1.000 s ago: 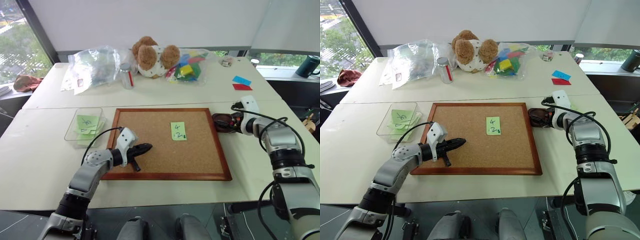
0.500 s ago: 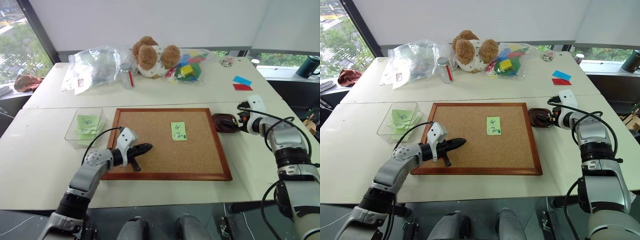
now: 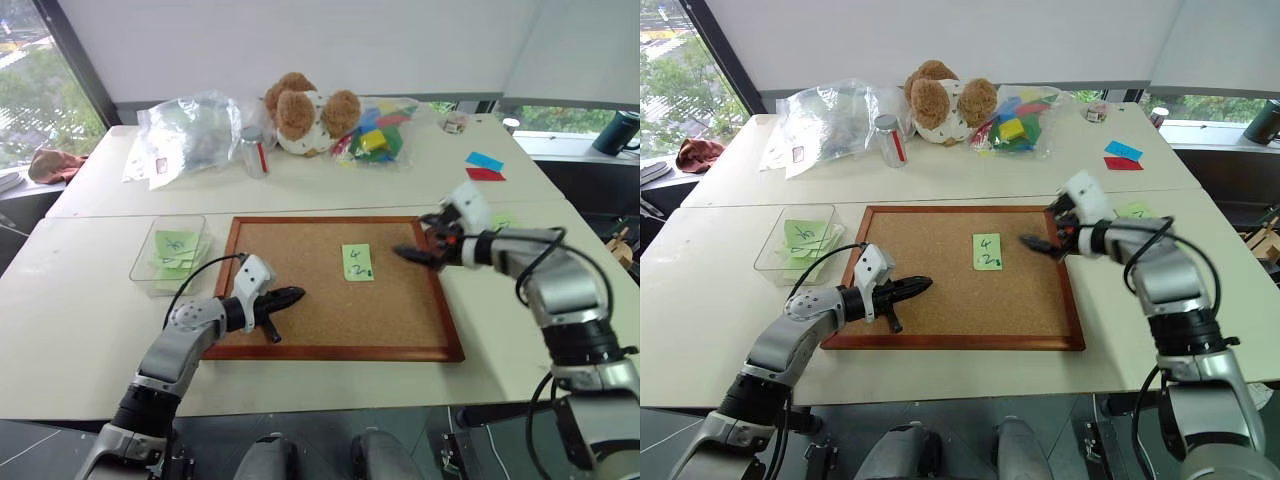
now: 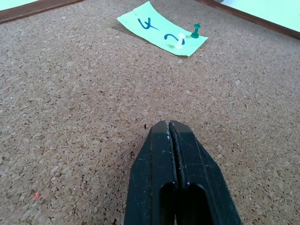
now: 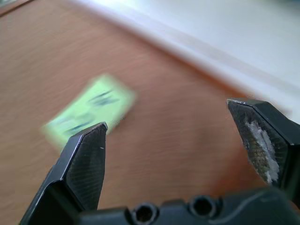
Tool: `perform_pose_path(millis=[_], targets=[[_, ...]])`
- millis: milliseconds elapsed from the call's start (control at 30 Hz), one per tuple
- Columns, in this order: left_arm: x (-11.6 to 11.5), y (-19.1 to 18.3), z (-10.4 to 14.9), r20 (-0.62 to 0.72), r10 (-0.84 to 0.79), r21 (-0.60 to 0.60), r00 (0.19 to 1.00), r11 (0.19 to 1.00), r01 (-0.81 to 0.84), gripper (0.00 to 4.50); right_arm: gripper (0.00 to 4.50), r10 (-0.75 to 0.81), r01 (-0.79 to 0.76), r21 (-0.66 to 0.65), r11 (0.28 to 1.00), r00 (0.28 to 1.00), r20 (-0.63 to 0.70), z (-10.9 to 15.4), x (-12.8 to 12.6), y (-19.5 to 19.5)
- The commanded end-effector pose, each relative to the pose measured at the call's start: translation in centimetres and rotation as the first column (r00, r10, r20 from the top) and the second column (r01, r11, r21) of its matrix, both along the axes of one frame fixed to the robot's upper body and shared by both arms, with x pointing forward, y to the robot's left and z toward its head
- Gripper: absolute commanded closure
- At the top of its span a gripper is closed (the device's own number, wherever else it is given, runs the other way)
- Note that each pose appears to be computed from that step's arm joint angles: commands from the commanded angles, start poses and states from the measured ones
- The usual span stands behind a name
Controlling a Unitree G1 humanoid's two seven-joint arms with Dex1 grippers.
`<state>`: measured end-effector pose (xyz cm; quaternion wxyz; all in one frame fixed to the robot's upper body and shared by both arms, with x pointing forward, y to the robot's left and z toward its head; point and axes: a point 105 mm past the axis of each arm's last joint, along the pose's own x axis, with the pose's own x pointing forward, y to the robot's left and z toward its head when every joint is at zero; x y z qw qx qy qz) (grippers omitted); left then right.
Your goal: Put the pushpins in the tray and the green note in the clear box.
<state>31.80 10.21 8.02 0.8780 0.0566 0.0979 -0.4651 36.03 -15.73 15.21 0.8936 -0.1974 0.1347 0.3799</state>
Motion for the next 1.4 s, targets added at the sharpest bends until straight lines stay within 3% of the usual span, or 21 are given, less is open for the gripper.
perform_pose_path(millis=[33,167,200,267,433,833,967,1033,1133,1400], targets=[[-0.2,0.7,-1.8,-0.059,0.026,0.046,0.998,0.999,-0.023,4.5,0.04,0.066,-0.066,0.004,0.998,0.997,0.03,0.5,-0.8,2.5],[-0.1,0.8,-1.8,-0.058,0.027,0.047,0.998,0.999,-0.024,4.5,0.04,0.09,-0.09,0.003,0.996,0.996,-0.003,-0.7,-1.2,3.7],[-0.1,0.8,-1.7,-0.058,0.028,0.047,0.998,0.999,-0.025,4.5,0.27,0.091,-0.091,0.007,0.996,0.996,-0.011,-1.0,-1.2,3.8],[-0.2,0.9,-1.7,-0.058,0.029,0.048,0.998,0.999,-0.026,4.5,0.83,0.089,-0.089,0.003,0.996,0.996,-0.025,-1.6,-1.1,3.9],[-0.3,1.0,-1.8,-0.058,0.035,0.049,0.998,0.998,-0.033,4.5,3.18,0.08,-0.08,0.0,0.997,0.996,-0.049,-2.4,-1.0,3.9],[-0.5,1.1,-1.8,-0.058,0.042,0.05,0.997,0.998,-0.039,4.5,3.18,0.068,-0.068,0.008,0.998,0.994,-0.081,-3.1,-0.9,3.8],[-0.5,1.1,-1.8,-0.059,0.042,0.052,0.997,0.998,-0.039,4.5,4.48,0.067,-0.067,0.008,0.998,0.994,-0.082,-3.0,-0.8,3.8],[-0.5,1.1,-1.9,-0.06,0.041,0.053,0.997,0.998,-0.038,4.5,4.48,0.069,-0.068,0.01,0.998,0.995,-0.074,-2.7,-0.8,3.8],[-0.6,1.0,-2.0,-0.066,0.039,0.056,0.997,0.998,-0.036,4.5,4.48,0.07,-0.069,0.021,0.997,0.996,-0.057,-1.8,-0.9,3.7],[-0.9,0.9,-2.5,-0.084,0.034,0.067,0.996,0.997,-0.029,4.5,4.48,-0.005,-0.002,0.094,0.996,0.997,0.071,4.7,-0.5,1.4]])
